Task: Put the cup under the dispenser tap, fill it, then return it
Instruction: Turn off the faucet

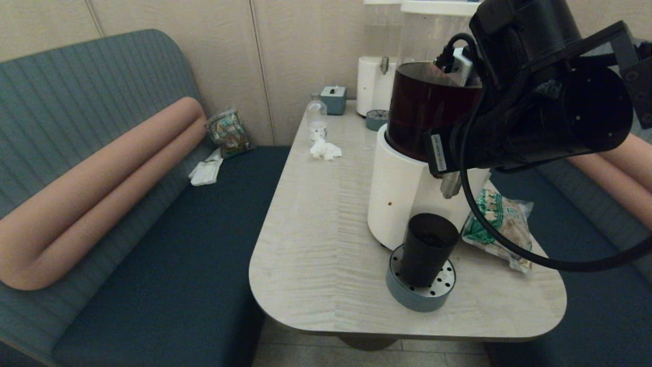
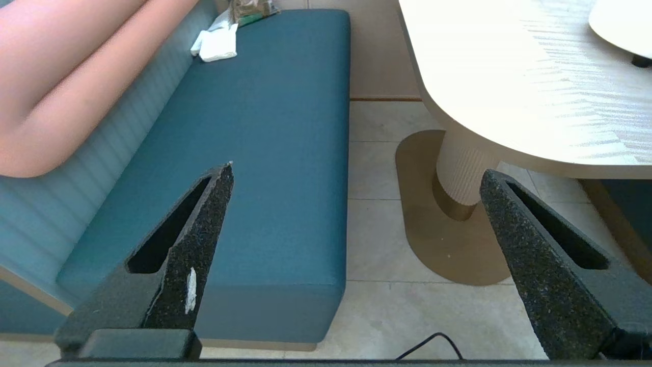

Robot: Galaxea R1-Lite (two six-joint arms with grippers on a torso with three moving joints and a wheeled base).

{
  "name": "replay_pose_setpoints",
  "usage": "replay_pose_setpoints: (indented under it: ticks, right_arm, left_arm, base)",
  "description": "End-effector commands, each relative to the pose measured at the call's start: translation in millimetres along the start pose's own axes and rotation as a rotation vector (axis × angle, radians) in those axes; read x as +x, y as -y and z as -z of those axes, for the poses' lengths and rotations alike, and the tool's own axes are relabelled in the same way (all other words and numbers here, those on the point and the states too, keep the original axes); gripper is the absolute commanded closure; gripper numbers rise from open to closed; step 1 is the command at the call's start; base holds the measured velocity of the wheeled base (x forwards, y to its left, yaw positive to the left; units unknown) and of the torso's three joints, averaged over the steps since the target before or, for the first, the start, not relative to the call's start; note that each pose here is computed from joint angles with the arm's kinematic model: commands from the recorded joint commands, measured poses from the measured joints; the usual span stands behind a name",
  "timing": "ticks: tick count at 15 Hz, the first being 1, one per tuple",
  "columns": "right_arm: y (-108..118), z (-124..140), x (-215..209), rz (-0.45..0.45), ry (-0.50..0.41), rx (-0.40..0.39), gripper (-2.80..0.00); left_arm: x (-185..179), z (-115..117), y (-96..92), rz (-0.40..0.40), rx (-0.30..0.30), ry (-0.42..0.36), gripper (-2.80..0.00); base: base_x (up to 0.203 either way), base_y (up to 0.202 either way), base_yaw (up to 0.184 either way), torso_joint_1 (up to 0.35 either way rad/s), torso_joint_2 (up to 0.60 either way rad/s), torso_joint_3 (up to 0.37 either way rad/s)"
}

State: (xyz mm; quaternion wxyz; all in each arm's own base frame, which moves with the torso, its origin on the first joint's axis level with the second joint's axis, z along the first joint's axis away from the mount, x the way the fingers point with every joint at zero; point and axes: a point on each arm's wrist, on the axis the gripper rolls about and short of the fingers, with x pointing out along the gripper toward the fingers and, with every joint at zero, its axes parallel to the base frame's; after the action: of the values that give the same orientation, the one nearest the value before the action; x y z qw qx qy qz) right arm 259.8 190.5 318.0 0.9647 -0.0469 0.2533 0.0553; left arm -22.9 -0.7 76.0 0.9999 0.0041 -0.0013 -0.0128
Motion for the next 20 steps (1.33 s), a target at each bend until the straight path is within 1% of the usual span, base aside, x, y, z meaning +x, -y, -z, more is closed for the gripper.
replay_pose_setpoints:
  ticks: [1,6,8,11,14,15,17,18,20]
  right_arm:
    - [1,0,-1,0.016,0.001,0.000,0.00]
    - [0,0,-1,0.021,0.003,0.004,0.00]
    - [-5,0,-4,-0.002,0.019,0.009,0.00]
    - [-29,-1,-8,-0.070,0.075,-0.004,0.00]
    - [-35,-4,-30,-0.120,0.119,-0.001,0.00]
    - [-34,-6,-40,-0.136,0.135,0.005,0.00]
    - [-22,-11,-63,-0.137,0.182,0.029,0.00]
    - [-12,-13,-78,-0.134,0.208,0.042,0.00]
    - [15,-11,-113,-0.134,0.261,0.071,0.00]
  left_arm:
    - [0,0,0.0,-0.001,0.000,-0.001,-2.80]
    - [0,0,0.0,-0.001,0.001,-0.003,-2.80]
    - [0,0,0.0,-0.001,0.002,-0.004,-2.80]
    - [0,0,0.0,-0.001,0.001,-0.004,-2.80]
    - [0,0,0.0,0.001,0.007,-0.003,-2.80]
    - [0,0,0.0,-0.001,0.008,-0.003,-2.80]
    - [0,0,0.0,-0.001,0.025,-0.003,-2.80]
    - [0,0,0.0,-0.001,0.027,-0.001,-2.80]
    - [0,0,0.0,0.000,0.024,-0.001,-2.80]
  base:
    - [0.000,0.000,0.000,0.000,0.00,0.000]
    - [0.000,0.000,0.000,0.000,0.00,0.000]
    - [0.000,0.000,0.000,0.000,0.00,0.000]
    - [0.000,0.000,0.000,0.000,0.00,0.000]
    - [0.000,0.000,0.000,0.000,0.00,0.000]
    - [0.000,0.000,0.000,0.000,0.00,0.000]
    - [0.000,0.000,0.000,0.000,0.00,0.000]
    - [0.000,0.000,0.000,0.000,0.00,0.000]
    - [0.000,0.000,0.000,0.000,0.00,0.000]
